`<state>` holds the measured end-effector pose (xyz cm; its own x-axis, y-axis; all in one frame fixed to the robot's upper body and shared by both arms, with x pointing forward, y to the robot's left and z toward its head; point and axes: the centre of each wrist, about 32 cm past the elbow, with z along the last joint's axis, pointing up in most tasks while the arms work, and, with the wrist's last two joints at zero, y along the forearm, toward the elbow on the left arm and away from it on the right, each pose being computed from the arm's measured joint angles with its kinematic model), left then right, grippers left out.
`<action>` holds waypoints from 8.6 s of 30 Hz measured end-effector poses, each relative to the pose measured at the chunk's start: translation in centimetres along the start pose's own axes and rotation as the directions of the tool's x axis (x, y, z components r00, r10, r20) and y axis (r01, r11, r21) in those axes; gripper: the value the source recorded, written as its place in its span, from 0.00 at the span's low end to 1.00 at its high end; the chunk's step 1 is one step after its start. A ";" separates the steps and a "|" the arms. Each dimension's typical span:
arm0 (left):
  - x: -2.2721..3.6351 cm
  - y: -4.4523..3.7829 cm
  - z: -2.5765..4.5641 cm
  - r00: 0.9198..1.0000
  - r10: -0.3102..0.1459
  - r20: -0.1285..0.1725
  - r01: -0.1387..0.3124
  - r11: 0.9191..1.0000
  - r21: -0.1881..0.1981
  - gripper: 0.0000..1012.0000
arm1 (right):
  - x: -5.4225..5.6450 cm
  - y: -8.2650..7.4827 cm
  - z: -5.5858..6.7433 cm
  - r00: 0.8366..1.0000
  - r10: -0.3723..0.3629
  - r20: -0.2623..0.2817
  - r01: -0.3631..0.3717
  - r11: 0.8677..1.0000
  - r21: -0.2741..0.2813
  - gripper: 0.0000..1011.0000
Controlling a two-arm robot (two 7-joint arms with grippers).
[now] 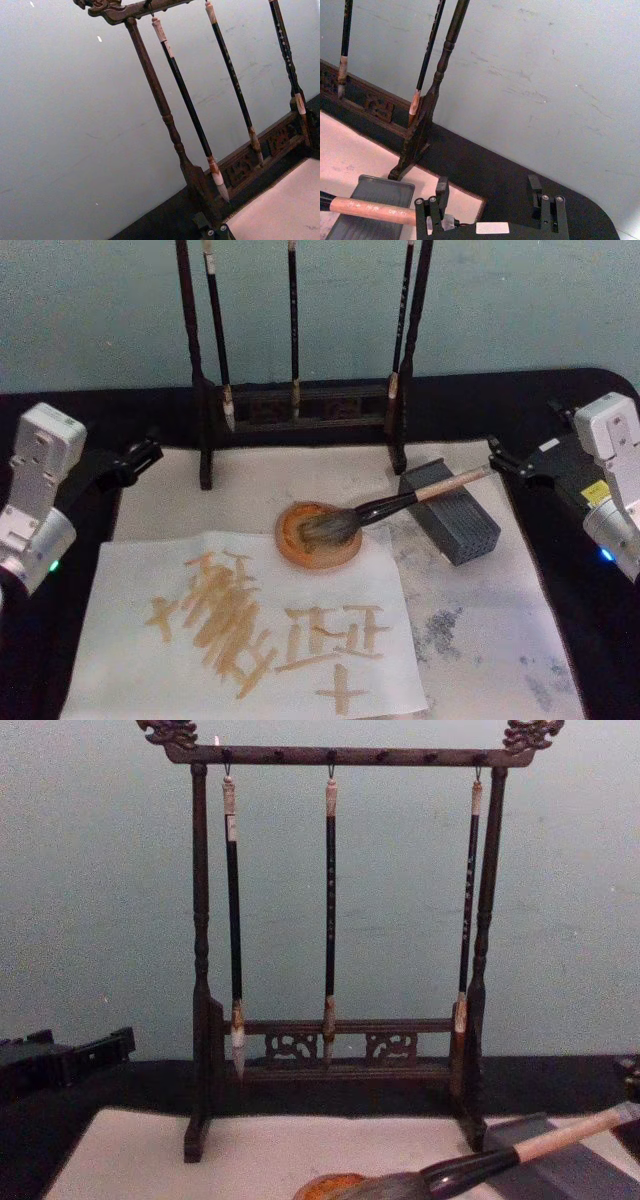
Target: Pick up the brush from the inkstone, write on the paper, then place the brush back to its original position.
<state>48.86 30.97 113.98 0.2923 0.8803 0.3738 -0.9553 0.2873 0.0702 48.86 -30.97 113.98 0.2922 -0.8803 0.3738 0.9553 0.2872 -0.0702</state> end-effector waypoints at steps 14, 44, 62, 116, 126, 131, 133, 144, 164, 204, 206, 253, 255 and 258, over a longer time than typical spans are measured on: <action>0.00 0.00 0.00 1.000 0.000 0.000 0.000 1.000 0.000 0.99 | 0.0 0.0 0.0 1.000 0.000 0.000 0.000 1.000 0.000 0.99; 0.00 0.00 0.00 1.000 0.000 0.000 0.000 1.000 0.000 0.99 | 0.0 0.0 0.0 1.000 0.000 0.000 0.000 1.000 0.000 0.99; 0.00 0.00 0.00 1.000 0.000 0.000 0.000 1.000 0.000 0.99 | 0.2 -2.1 0.1 0.993 0.021 -0.119 -0.021 1.000 0.002 0.99; 0.00 0.00 0.00 1.000 0.000 0.000 0.000 1.000 0.000 0.99 | -1.8 -3.2 -2.9 0.311 0.145 -0.939 -0.198 0.976 0.086 0.99; 0.00 0.00 0.00 1.000 0.000 0.000 0.000 1.000 0.000 0.99 | -1.9 -2.1 -3.2 0.268 0.149 -0.952 -0.209 0.973 0.093 0.99; 0.00 0.00 0.00 1.000 0.000 0.000 0.000 1.000 0.000 0.99 | -1.9 -1.9 -3.5 0.256 0.137 -0.957 -0.210 0.974 0.084 0.99; 0.00 0.00 0.00 1.000 0.000 0.000 0.000 1.000 0.000 0.99 | -1.9 -1.8 -3.6 0.254 0.133 -0.958 -0.210 0.974 0.080 0.99; 0.00 0.00 0.00 1.000 0.000 0.000 0.000 1.000 0.000 0.99 | -1.6 -1.6 -3.9 0.230 0.121 -0.966 -0.206 0.976 0.073 0.99; 0.00 0.00 0.00 1.000 0.000 0.000 0.000 1.000 0.000 0.99 | -1.7 -0.5 -4.1 0.180 0.128 -0.975 -0.212 0.973 0.089 0.99; 0.00 0.00 0.00 1.000 0.000 0.000 0.000 1.000 0.000 0.99 | -1.6 0.6 -4.4 0.176 0.141 -0.974 -0.219 0.971 0.101 0.99; 0.00 0.00 0.00 1.000 0.000 0.000 0.000 1.000 0.000 0.99 | -1.6 0.6 -4.4 0.175 0.141 -0.974 -0.219 0.971 0.102 0.99; 0.00 0.00 0.00 1.000 0.000 0.000 0.000 1.000 0.000 0.99 | -1.7 0.6 -4.4 0.174 0.141 -0.975 -0.219 0.970 0.101 0.19; 0.00 0.00 0.00 1.000 0.000 0.000 0.000 1.000 0.000 0.99 | -1.7 0.6 -4.4 0.174 0.140 -0.975 -0.219 0.971 0.101 0.19; 0.00 0.00 0.00 1.000 0.000 0.000 0.000 1.000 0.000 0.99 | -1.7 0.6 -4.4 0.174 0.140 -0.975 -0.219 0.971 0.101 0.19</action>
<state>48.86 30.97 113.98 0.2923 0.8803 0.3737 -0.9552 0.2873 0.0702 49.12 -31.01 109.23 0.2292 -0.4809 -0.8463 0.8585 0.5096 -0.0570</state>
